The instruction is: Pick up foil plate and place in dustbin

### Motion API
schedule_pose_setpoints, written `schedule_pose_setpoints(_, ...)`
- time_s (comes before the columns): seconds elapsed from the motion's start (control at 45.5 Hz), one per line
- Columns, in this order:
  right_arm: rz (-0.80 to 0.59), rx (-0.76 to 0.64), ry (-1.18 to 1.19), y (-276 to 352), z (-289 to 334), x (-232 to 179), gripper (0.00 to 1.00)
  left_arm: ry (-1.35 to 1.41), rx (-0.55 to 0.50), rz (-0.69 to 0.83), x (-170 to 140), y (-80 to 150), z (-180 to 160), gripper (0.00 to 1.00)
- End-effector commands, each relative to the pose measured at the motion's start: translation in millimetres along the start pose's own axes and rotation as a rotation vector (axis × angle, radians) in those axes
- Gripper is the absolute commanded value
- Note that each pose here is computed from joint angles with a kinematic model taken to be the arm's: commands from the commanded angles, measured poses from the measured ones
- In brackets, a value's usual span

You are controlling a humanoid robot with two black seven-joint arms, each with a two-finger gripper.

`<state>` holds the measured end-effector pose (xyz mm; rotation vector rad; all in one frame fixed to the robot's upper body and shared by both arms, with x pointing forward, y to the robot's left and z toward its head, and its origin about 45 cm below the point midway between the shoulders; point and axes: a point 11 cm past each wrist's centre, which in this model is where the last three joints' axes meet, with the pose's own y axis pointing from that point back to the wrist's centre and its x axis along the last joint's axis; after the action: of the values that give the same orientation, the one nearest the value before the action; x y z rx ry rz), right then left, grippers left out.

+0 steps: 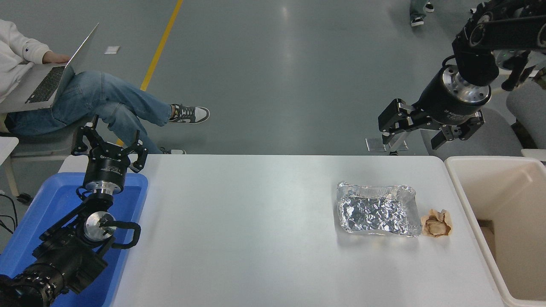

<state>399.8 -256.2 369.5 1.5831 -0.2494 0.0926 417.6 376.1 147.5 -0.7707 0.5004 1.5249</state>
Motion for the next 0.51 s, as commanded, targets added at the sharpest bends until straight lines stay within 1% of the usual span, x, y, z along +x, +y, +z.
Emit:
schedule_pose_setpoints(0.0,-0.002,0.001,-0.001,-0.7,0.3,-0.3,1.0,0.001,-0.002,0.001,0.1,0.1,0.1,0.99)
schedule_pose_setpoints(0.484,0.0,0.001,-0.001,-0.1,0.1,-0.1,1.0,0.0,0.0,0.002,0.5,0.3,0.0,0.99)
